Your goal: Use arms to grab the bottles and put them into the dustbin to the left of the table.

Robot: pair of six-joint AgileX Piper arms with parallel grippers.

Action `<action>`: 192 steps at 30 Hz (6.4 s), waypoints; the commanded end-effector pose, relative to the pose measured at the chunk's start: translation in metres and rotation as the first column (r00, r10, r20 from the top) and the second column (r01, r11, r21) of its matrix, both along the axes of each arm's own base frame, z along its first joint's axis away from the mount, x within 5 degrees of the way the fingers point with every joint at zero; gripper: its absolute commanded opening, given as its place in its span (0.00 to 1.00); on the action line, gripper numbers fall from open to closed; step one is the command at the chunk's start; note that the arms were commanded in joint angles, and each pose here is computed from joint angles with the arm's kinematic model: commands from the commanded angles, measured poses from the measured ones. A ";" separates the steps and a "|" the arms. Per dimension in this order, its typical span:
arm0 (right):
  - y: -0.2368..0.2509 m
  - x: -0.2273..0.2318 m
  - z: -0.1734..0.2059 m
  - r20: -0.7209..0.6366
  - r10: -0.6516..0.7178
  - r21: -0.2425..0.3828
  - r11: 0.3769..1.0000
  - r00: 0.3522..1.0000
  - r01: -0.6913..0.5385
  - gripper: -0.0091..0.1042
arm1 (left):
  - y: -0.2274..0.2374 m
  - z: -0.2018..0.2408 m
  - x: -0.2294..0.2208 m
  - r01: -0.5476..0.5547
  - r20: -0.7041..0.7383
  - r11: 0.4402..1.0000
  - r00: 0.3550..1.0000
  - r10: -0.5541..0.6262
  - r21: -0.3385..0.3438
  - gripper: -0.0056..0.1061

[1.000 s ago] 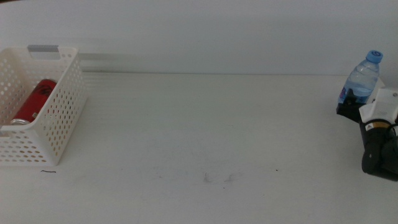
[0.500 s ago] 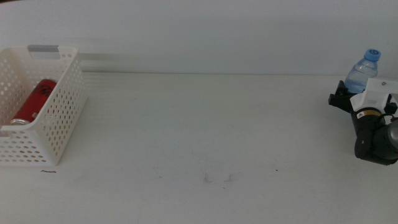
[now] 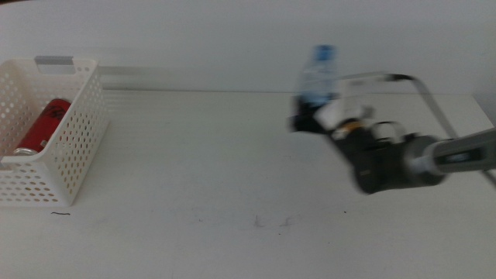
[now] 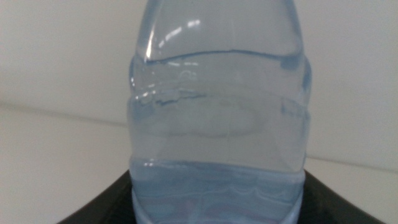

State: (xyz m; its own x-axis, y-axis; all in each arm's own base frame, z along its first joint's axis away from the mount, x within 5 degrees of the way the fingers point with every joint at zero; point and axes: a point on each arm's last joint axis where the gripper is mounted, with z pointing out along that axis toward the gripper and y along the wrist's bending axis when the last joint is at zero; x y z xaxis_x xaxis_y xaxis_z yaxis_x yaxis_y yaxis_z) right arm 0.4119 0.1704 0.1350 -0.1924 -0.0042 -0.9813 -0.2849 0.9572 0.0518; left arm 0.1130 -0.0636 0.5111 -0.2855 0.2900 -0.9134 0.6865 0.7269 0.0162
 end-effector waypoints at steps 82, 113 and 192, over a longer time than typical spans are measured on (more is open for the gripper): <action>-0.024 -0.221 0.308 -0.310 0.333 0.059 0.942 0.891 -0.331 0.74 | -0.077 -0.349 0.152 -0.215 0.159 0.943 0.953 0.259 -0.253 0.89; -0.024 -0.221 0.308 -0.309 0.331 0.056 0.942 0.892 -0.330 0.74 | -0.147 -0.427 0.307 -0.272 0.197 0.917 0.921 0.336 -0.291 0.87; -0.024 -0.221 0.308 -0.309 0.331 0.056 0.942 0.892 -0.330 0.74 | 0.064 -0.106 0.115 -0.561 -0.201 0.820 0.795 0.573 0.117 0.89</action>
State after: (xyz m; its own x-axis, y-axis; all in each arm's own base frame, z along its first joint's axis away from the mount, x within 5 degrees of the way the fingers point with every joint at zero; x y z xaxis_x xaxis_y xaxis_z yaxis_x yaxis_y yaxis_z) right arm 0.1928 0.1470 0.4410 -0.4892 -0.1202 -0.8638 -0.5496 0.8116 0.1983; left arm 0.2489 0.0079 0.3949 -0.6549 0.0491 -0.7541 0.1207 0.9919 -0.0402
